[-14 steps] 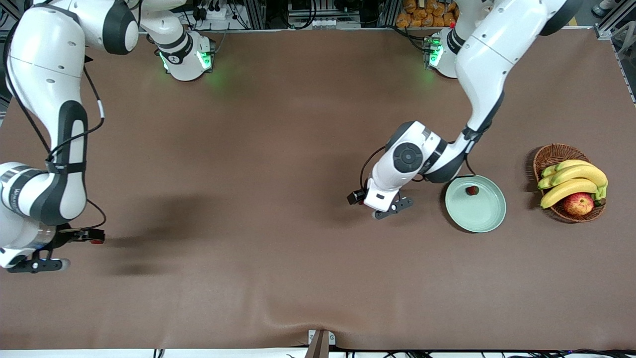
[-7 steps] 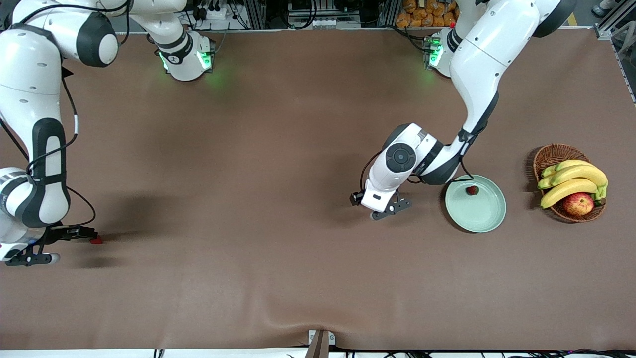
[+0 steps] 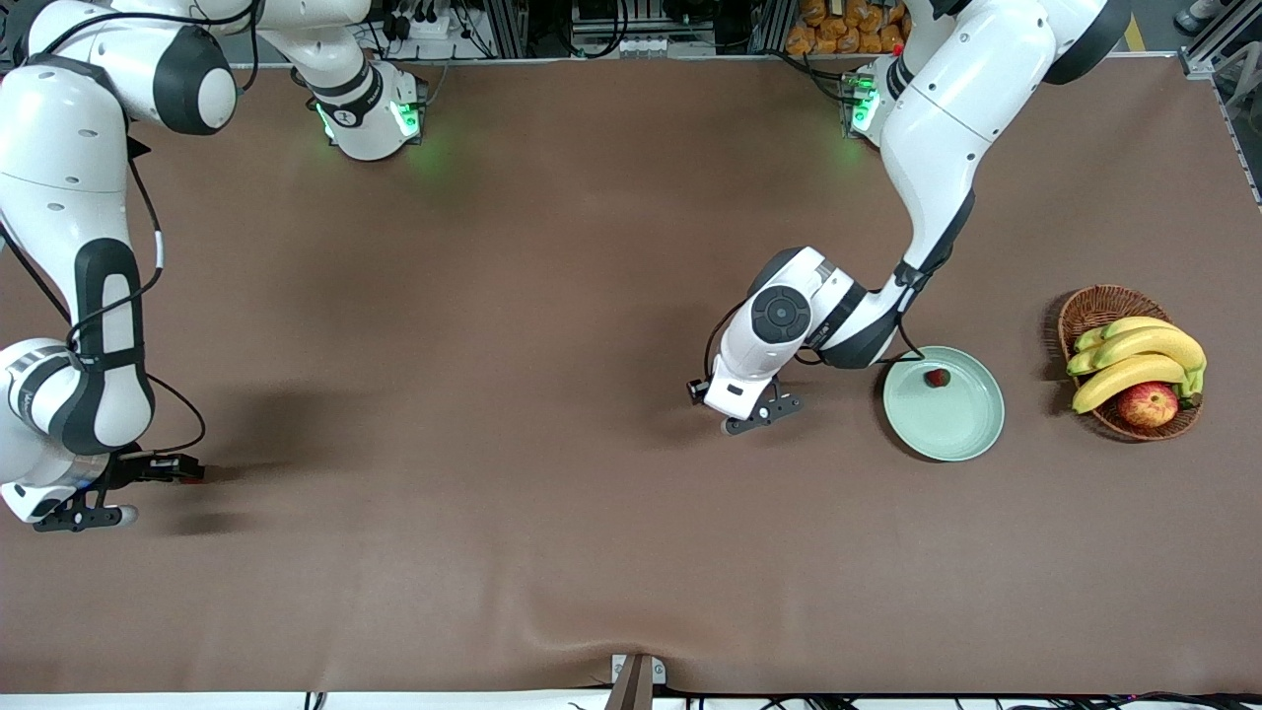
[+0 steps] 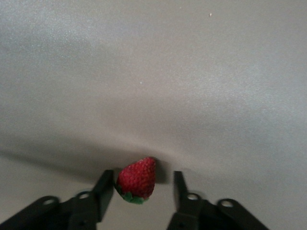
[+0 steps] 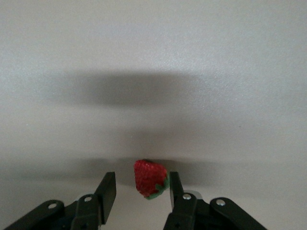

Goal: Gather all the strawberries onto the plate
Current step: 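Lower the strawberry onto the plate while the right gripper lifts its strawberry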

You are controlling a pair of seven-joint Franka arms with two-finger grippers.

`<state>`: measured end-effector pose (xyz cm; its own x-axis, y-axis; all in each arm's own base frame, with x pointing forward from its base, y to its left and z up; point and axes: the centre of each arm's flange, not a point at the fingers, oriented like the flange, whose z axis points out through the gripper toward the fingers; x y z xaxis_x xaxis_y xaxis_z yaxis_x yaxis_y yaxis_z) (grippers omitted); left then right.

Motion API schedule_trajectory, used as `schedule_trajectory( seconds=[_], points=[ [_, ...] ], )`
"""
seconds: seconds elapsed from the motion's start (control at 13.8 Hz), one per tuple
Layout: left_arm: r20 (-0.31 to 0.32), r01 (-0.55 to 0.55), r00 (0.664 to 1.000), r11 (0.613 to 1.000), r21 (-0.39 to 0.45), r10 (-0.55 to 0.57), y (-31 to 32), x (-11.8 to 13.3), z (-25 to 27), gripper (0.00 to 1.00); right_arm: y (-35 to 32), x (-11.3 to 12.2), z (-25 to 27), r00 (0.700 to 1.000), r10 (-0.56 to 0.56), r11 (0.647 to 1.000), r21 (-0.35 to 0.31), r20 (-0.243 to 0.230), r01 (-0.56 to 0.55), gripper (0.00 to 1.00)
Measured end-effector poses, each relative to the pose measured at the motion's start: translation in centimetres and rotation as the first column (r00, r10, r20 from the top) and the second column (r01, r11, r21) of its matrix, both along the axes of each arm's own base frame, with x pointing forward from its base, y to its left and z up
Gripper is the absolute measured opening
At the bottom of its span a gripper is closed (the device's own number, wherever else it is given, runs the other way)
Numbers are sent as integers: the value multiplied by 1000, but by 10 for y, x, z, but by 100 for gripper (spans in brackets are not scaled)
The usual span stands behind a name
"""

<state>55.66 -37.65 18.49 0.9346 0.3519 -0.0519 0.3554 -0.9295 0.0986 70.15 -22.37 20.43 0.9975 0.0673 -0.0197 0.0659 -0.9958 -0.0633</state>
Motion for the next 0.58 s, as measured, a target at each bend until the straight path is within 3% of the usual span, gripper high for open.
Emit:
schedule_trajectory(
  seconds=[0.07,0.29,0.58],
  points=[
    [3,2,1000,1000,2,-2,0,1,0,41,0,1,0,1000,0,1000,-4,6,0,56],
    [15,13,1000,1000,11,-13,3,3,1,33,-1,0,-5,1000,-1,1000,-6,4,1,56],
    [20,-1,1000,1000,29,0,16,14,8,33,-2,-2,-12,1000,-3,1000,-5,-4,3,49]
  ],
)
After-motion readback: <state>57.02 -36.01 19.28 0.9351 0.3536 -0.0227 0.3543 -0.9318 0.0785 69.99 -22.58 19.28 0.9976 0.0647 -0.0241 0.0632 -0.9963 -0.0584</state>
